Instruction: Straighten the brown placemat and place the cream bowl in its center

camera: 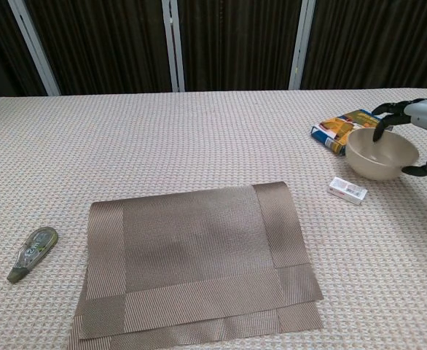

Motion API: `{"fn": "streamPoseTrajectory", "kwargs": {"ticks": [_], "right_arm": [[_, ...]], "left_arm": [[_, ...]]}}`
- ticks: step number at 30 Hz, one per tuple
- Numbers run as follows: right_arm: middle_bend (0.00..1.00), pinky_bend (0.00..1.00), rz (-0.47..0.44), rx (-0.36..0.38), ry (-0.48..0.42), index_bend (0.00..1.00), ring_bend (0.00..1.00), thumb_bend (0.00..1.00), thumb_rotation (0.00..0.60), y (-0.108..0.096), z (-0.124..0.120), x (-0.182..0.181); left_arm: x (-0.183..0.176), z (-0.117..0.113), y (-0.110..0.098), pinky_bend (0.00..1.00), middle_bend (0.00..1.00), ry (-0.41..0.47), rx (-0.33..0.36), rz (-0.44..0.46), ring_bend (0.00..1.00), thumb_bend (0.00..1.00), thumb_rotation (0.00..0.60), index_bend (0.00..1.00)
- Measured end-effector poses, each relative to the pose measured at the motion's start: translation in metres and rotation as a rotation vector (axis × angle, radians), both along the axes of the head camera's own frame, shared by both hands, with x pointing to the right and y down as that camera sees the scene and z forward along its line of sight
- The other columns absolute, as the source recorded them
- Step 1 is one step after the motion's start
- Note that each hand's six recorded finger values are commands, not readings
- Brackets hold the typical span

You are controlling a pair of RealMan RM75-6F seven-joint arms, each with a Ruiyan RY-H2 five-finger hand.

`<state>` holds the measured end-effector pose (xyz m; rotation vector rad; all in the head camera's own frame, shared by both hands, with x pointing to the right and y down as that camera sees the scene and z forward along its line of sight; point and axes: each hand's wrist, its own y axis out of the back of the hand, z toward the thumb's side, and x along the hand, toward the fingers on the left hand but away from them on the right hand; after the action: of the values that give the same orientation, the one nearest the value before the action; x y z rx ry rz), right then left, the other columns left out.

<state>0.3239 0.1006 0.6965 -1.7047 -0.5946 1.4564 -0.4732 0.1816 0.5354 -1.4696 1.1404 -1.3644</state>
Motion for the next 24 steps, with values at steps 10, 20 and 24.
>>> {"fn": "streamPoseTrajectory", "kwargs": {"ticks": [10,20,24], "right_arm": [[0.00,0.00,0.036,0.124,-0.067,0.13,0.00,0.00,0.600,0.013,-0.041,0.021],[0.00,0.00,0.169,0.346,-0.195,0.00,0.00,0.00,0.600,0.068,-0.125,0.077],[0.00,0.00,0.203,0.397,-0.227,0.00,0.00,0.00,0.600,0.087,-0.146,0.086]], "left_arm": [[0.011,0.005,0.006,0.00,0.00,0.016,-0.027,0.047,0.00,0.00,0.600,0.00],[0.060,0.031,0.032,0.00,0.00,0.090,-0.114,0.279,0.00,0.00,0.600,0.03],[0.086,0.041,0.039,0.00,0.00,0.152,-0.132,0.373,0.00,0.00,0.600,0.13]]}}
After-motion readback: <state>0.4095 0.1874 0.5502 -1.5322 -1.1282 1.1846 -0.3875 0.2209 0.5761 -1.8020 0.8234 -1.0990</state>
